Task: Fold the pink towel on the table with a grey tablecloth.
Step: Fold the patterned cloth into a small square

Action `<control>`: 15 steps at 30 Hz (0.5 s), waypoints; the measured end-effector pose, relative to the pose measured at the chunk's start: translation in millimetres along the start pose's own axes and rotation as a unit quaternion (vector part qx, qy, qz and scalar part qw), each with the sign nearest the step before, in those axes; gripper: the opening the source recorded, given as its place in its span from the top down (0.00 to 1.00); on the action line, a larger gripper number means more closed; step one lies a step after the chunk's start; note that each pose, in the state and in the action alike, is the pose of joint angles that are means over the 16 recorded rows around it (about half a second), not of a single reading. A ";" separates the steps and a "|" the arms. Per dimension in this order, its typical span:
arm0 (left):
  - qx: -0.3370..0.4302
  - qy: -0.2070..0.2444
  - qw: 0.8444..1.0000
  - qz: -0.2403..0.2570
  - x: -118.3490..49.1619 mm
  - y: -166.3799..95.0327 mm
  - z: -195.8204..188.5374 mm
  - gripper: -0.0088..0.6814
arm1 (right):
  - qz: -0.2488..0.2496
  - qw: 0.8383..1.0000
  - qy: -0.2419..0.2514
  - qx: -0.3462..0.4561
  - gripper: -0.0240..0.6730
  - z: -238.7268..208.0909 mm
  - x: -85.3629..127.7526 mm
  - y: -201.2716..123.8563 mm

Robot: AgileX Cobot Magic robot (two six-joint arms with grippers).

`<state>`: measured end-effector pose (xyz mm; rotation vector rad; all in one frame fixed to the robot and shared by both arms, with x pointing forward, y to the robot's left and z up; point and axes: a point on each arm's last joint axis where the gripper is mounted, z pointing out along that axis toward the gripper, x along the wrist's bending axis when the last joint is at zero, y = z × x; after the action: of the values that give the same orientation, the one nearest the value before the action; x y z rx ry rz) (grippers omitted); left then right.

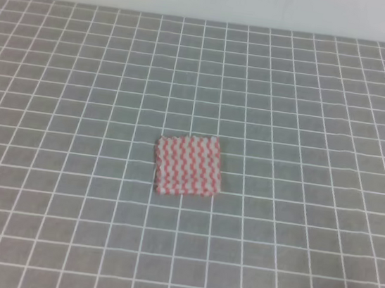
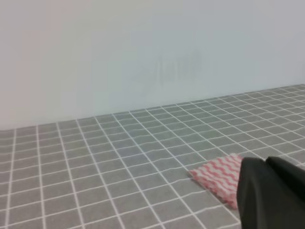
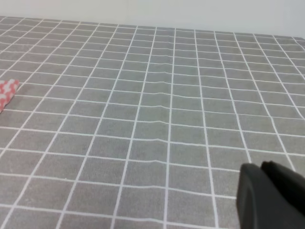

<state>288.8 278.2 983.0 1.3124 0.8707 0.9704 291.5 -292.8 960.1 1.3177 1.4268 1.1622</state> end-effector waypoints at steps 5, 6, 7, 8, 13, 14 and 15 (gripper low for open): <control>0.015 0.026 1.000 -0.001 3.1 -2.8 -0.1 0.99 | 0.001 1.000 0.000 0.000 0.99 0.0 0.0 0.0; 0.020 0.032 0.999 -0.003 3.8 -3.6 -0.1 0.99 | 0.001 1.000 0.000 0.000 0.99 0.0 0.0 0.0; 0.027 0.039 0.999 -0.005 4.5 -4.7 -0.2 0.99 | 0.001 1.000 0.000 0.000 0.99 0.1 0.0 0.0; 0.033 0.046 0.998 -0.007 5.3 -5.9 -0.3 0.99 | 0.001 1.000 0.000 0.000 0.99 0.1 0.1 0.0; 0.080 0.090 0.993 -0.020 10.5 -14.1 -2.0 0.99 | 0.001 1.000 0.000 0.000 0.99 0.1 0.1 0.0; 0.090 0.100 0.991 -0.023 11.7 -15.9 -2.6 0.99 | 0.001 1.000 0.000 0.000 0.99 0.1 0.1 0.0; 0.098 0.109 0.989 -0.031 12.6 -17.3 -3.2 0.99 | 0.002 1.000 0.000 0.000 0.99 0.1 0.1 0.0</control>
<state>291.8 291.0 965.8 1.3524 1.1938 1.0117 291.6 -292.7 960.1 1.3204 1.4264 1.1646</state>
